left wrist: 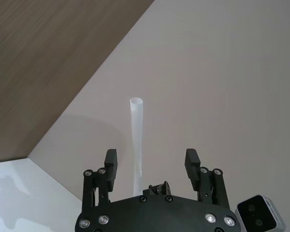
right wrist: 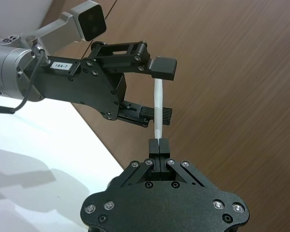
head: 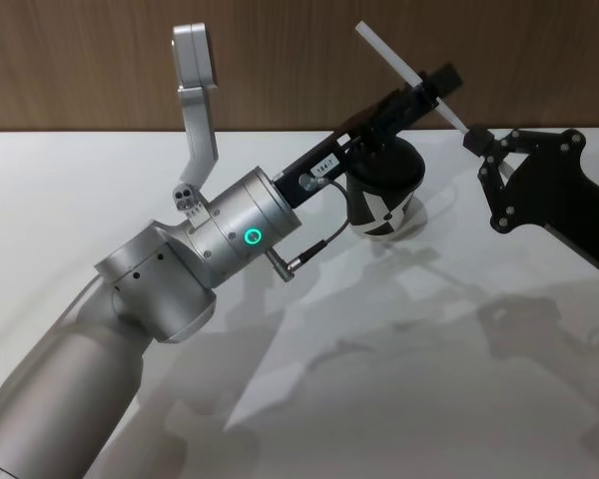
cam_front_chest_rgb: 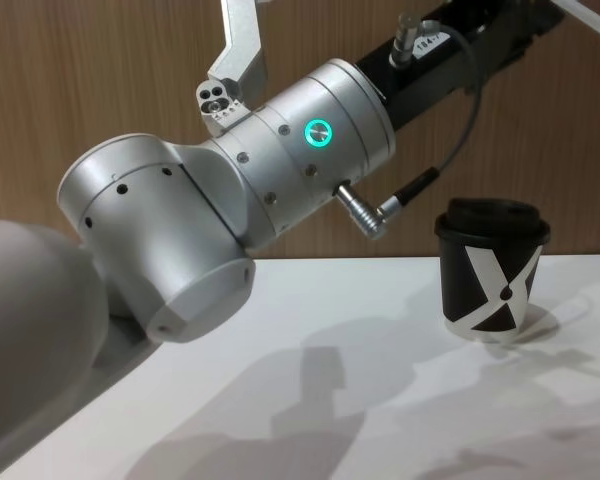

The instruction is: Pick up the straw with one hand, pass it to the other hand, and insert it into the cup.

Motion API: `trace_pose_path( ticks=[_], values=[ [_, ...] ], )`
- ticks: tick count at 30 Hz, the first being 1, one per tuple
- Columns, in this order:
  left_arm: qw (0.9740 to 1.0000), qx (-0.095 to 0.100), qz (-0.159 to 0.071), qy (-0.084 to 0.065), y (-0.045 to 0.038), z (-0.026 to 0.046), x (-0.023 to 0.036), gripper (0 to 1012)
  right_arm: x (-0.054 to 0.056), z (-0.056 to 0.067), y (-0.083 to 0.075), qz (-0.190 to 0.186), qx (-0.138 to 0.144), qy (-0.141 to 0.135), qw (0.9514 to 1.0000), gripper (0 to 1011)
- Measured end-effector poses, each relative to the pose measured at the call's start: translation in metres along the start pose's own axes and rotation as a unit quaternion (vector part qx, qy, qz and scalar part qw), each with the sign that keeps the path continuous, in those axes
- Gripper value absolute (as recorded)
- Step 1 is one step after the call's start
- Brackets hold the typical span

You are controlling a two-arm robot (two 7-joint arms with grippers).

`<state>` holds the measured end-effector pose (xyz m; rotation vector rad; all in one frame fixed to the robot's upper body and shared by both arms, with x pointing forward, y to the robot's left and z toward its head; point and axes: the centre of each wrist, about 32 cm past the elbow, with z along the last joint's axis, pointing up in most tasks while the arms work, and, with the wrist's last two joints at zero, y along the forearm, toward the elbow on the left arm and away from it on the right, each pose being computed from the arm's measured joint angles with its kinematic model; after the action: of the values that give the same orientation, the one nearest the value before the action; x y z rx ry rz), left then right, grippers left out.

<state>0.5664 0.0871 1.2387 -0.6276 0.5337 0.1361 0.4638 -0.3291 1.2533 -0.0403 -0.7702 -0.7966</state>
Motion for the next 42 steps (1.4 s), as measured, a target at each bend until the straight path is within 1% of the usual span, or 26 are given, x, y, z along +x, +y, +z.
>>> trace_pose_path(
  ticks=[1, 2, 4, 5, 6, 8, 9, 11, 12, 14, 15, 18, 20, 21, 22, 26, 28, 32, 34, 36, 37, 41, 42],
  values=[
    [1.0, 0.0, 0.0, 0.0, -0.0002, -0.0001, 0.0001, 886, 0.0, 0.0, 0.0, 0.0, 0.0, 0.0, 1.0, 4],
    [1.0, 0.0, 0.0, 0.0, -0.0004, -0.0002, 0.0002, 834, 0.0, 0.0, 0.0, 0.0, 0.0, 0.0, 1.0, 4],
    [1.0, 0.0, 0.0, 0.0, -0.001, -0.0005, 0.0004, 807, 0.0, 0.0, 0.0, 0.0, 0.0, 0.0, 1.0, 4],
    [1.0, 0.0, 0.0, 0.0, -0.0013, -0.0006, 0.0006, 742, 0.0, 0.0, 0.0, 0.0, 0.0, 0.0, 1.0, 4],
    [1.0, 0.0, 0.0, 0.0, -0.0013, -0.0006, 0.0006, 742, 0.0, 0.0, 0.0, 0.0, 0.0, 0.0, 1.0, 4],
    [1.0, 0.0, 0.0, 0.001, -0.0018, -0.0006, 0.0008, 683, 0.0, 0.0, 0.0, 0.0, 0.0, 0.0, 1.0, 4],
    [1.0, 0.0, 0.0, 0.001, -0.0021, -0.0008, 0.0009, 627, 0.0, 0.0, 0.0, 0.0, 0.0, 0.0, 1.0, 4],
    [1.0, 0.0, 0.0, 0.001, -0.0023, -0.0009, 0.0009, 585, 0.0, 0.0, 0.0, 0.0, 0.0, 0.0, 1.0, 4],
    [1.0, 0.0, 0.0, 0.001, -0.0025, -0.001, 0.0009, 528, 0.0, 0.0, 0.0, 0.0, 0.0, 0.0, 1.0, 4],
    [1.0, 0.0, 0.0, 0.001, -0.0027, -0.001, 0.001, 479, 0.0, 0.0, 0.0, 0.0, 0.0, 0.0, 1.0, 4],
    [1.0, 0.0, 0.0, 0.001, -0.0028, -0.0011, 0.0011, 418, 0.0, 0.0, 0.0, 0.0, 0.0, 0.0, 1.0, 4],
    [1.0, 0.0, 0.0, 0.001, -0.0031, -0.0012, 0.0013, 353, 0.0, 0.0, 0.0, 0.0, 0.0, 0.0, 1.0, 4],
    [1.0, 0.0, 0.0, 0.001, -0.0031, -0.0012, 0.0013, 274, 0.0, 0.0, 0.0, 0.0, 0.0, 0.0, 1.0, 4],
    [1.0, 0.0, 0.0, 0.001, -0.0032, -0.0012, 0.0013, 266, 0.0, 0.0, 0.0, 0.0, 0.0, 0.0, 1.0, 4],
    [1.0, 0.0, 0.0, 0.001, -0.0033, -0.0012, 0.0013, 216, 0.0, 0.0, 0.0, 0.0, 0.0, 0.0, 1.0, 4],
    [1.0, 0.0, 0.0, 0.001, -0.0034, -0.0014, 0.0014, 104, 0.0, 0.0, 0.0, 0.0, 0.0, 0.0, 1.0, 4],
    [1.0, 0.0, 0.0, 0.001, -0.0035, -0.0014, 0.0014, 66, 0.0, 0.0, 0.0, 0.0, 0.0, 0.0, 1.0, 4],
    [1.0, 0.0, 0.0, 0.001, -0.0036, -0.0016, 0.0015, 34, 0.0, 0.0, 0.0, 0.0, 0.0, 0.0, 1.0, 4],
    [1.0, 0.0, 0.0, 0.001, -0.0038, -0.0016, 0.0014, 29, 0.0, 0.0, 0.0, 0.0, 0.0, 0.0, 1.0, 22],
    [1.0, 0.0, 0.0, 0.001, -0.0039, -0.0016, 0.0014, 18, 0.0, 0.0, 0.0, 0.0, 0.0, 0.0, 1.0, 64],
    [1.0, 0.0, 0.0, 0.001, -0.004, -0.0016, 0.0014, 12, 0.0, 0.0, 0.0, 0.0, 0.0, 0.0, 1.0, 114],
    [1.0, 0.0, 0.0, 0.001, -0.0041, -0.0015, 0.0015, 8, 0.0, 0.0, 0.0, 0.0, 0.0, 0.0, 1.0, 186],
    [1.0, 0.0, 0.0, 0.001, -0.0041, -0.0015, 0.0015, 8, 0.0, 0.0, 0.0, 0.0, 0.0, 0.0, 1.0, 241]
  ],
)
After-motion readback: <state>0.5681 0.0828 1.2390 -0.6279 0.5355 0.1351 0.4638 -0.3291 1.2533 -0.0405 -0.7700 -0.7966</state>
